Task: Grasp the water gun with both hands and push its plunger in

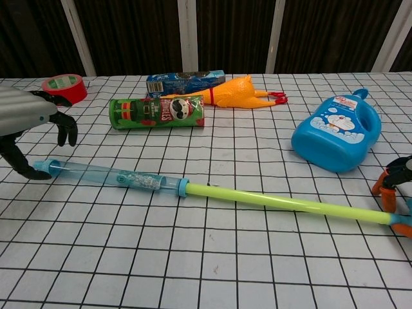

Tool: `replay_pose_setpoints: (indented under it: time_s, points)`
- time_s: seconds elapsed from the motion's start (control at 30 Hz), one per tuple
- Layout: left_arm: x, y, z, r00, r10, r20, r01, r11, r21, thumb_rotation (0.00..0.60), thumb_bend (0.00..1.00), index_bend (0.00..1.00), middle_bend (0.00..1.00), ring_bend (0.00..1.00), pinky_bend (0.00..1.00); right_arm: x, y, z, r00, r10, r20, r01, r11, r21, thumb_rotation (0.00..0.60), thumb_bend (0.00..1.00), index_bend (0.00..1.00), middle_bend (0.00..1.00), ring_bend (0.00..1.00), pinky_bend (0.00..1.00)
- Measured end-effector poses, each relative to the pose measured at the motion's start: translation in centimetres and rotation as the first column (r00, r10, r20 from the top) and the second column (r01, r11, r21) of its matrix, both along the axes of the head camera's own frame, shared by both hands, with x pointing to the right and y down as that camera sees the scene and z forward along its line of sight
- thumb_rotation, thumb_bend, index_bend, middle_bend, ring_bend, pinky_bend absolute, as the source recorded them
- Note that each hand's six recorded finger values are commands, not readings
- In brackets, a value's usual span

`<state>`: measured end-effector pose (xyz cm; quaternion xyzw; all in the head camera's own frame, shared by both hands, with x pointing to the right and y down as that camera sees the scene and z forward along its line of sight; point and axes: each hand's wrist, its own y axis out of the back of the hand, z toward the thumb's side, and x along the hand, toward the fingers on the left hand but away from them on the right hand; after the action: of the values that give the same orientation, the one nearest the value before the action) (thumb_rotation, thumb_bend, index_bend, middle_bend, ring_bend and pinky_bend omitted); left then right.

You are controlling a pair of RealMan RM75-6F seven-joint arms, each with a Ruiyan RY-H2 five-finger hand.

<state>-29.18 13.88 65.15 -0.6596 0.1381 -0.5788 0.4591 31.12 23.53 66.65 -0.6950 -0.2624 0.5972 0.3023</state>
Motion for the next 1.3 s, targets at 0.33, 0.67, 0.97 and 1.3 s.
replay_pose_setpoints:
  time_s: [0.33,0.67,0.97,1.3]
  points:
    - [0.3,-0.6,1.8,0.998,-0.007,0.059,0.008,1.0,-0.012,0.6,0.32,0.37,0.38,0.01,0.0,0.3,0.1,0.0,1.0,0.007,0.001,-0.007,1.0,-0.001,0.6,0.57,0.72,0.29,0.1,0.0]
    - [-0.9,-1.0,2.8,0.993,-0.023,0.115,0.025,1.0,-0.016,0.6,0.33,0.38,0.39,0.01,0.0,0.3,0.1,0.0,1.0,0.007,0.002,-0.007,1.0,0.0,0.6,0.57,0.72,0.29,0.1,0.0]
    - [-0.6,-0.7,4.0,0.994,-0.026,0.109,0.03,0.999,-0.034,0.6,0.35,0.38,0.4,0.01,0.0,0.3,0.0,0.0,1.0,0.01,-0.003,-0.01,1.0,0.001,0.6,0.57,0.72,0.29,0.1,0.0]
    - [-0.3,-0.2,4.9,0.994,-0.025,0.102,0.03,0.998,-0.048,0.6,0.4,0.43,0.45,0.03,0.0,0.3,0.1,0.0,1.0,0.013,-0.003,-0.013,1.0,0.006,0.6,0.57,0.72,0.29,0.1,0.0]
